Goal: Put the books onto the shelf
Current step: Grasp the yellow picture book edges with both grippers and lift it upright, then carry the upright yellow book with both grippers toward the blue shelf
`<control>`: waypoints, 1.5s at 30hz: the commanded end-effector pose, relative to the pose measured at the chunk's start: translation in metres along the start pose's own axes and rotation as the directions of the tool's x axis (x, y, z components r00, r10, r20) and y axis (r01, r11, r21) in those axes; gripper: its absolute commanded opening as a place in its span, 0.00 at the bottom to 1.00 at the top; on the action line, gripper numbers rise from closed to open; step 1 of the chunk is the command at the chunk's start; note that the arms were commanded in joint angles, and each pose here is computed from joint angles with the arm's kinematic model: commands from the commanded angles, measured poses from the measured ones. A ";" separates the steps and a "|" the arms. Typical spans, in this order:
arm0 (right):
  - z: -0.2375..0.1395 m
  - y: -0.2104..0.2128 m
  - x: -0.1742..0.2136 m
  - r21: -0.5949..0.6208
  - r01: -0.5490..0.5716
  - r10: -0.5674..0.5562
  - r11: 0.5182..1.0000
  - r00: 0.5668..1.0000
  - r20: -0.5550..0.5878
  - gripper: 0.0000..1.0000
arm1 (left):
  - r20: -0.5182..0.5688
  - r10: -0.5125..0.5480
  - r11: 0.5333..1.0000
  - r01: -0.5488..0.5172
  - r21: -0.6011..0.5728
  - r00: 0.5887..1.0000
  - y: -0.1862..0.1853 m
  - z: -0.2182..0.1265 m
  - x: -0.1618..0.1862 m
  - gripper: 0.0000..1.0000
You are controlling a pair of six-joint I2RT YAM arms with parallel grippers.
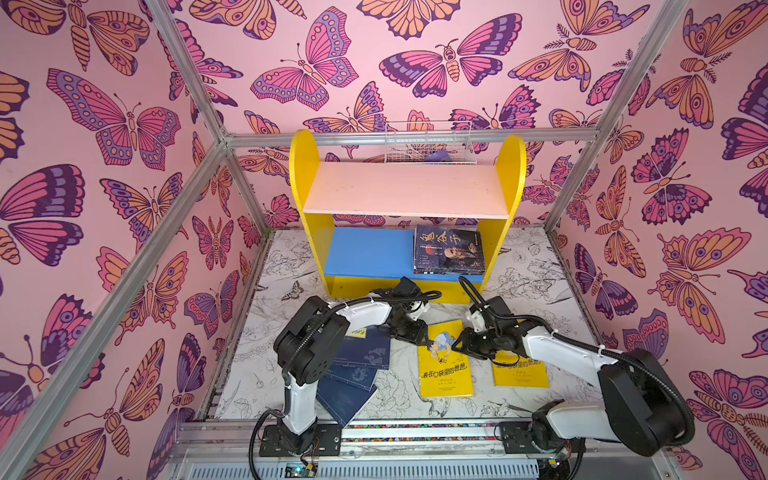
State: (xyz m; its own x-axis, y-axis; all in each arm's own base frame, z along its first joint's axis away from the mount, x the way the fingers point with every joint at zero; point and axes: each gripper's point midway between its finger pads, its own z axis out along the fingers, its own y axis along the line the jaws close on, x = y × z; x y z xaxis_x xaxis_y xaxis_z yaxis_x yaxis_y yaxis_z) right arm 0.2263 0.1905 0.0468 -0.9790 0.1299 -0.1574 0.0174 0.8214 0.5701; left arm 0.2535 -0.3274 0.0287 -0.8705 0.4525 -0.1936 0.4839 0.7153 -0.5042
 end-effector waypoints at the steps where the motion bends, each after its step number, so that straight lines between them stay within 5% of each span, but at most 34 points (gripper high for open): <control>1: -0.027 0.070 -0.029 -0.202 0.172 -0.150 0.964 0.981 0.119 0.19 | -0.078 0.026 0.998 -0.022 0.060 0.997 -0.013 0.017 0.018 0.48; 5: -0.033 0.070 -0.031 -0.186 0.193 -0.169 0.963 0.976 0.140 0.00 | -0.056 0.031 0.997 -0.028 0.070 0.998 -0.018 0.008 0.015 0.47; 11: -0.047 0.079 -0.023 -0.248 0.222 -0.199 0.943 0.973 0.113 0.00 | 0.049 -0.051 0.987 0.043 0.152 0.997 -0.021 -0.045 0.001 0.59; 19: -0.101 0.115 -0.022 -0.448 0.266 -0.225 0.854 0.964 0.142 0.00 | 0.221 -0.173 0.946 0.099 0.309 0.960 -0.018 -0.135 0.001 0.77; 24: -0.121 0.141 -0.021 -0.559 0.283 -0.243 0.779 0.959 0.146 0.00 | 0.236 -0.167 0.923 0.067 0.380 0.957 -0.029 -0.146 0.005 0.81; 29: -0.126 0.148 -0.021 -0.591 0.283 -0.256 0.755 0.958 0.131 0.00 | 0.265 -0.141 0.878 -0.003 0.479 0.954 -0.045 -0.152 0.001 0.80; 33: -0.126 0.152 -0.024 -0.604 0.278 -0.250 0.747 0.959 0.133 0.00 | 0.288 -0.135 0.827 -0.053 0.560 0.948 -0.058 -0.157 -0.005 0.68; 41: -0.115 0.133 -0.033 -0.513 0.254 -0.223 0.820 0.967 0.122 0.02 | 0.319 -0.107 0.801 -0.108 0.589 0.942 -0.072 -0.168 -0.004 0.17; 43: -0.114 0.115 -0.042 -0.424 0.229 -0.179 0.876 0.972 0.154 0.23 | 0.354 -0.109 0.815 -0.121 0.567 0.929 -0.072 -0.176 -0.005 0.11; 45: -0.119 0.095 -0.054 -0.322 0.196 -0.129 0.926 0.967 0.219 0.56 | 0.392 -0.112 0.819 -0.139 0.557 0.913 -0.075 -0.187 -0.007 0.06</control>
State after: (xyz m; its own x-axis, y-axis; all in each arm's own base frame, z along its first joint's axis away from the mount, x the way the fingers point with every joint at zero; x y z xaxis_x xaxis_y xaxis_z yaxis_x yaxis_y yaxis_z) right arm 0.2393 0.2193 0.1958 -0.9461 0.0620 -0.3179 -0.2459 0.5011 0.8297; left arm 0.2428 -0.2884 0.2045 -0.9104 0.1507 -0.3853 0.4125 0.2594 -0.8732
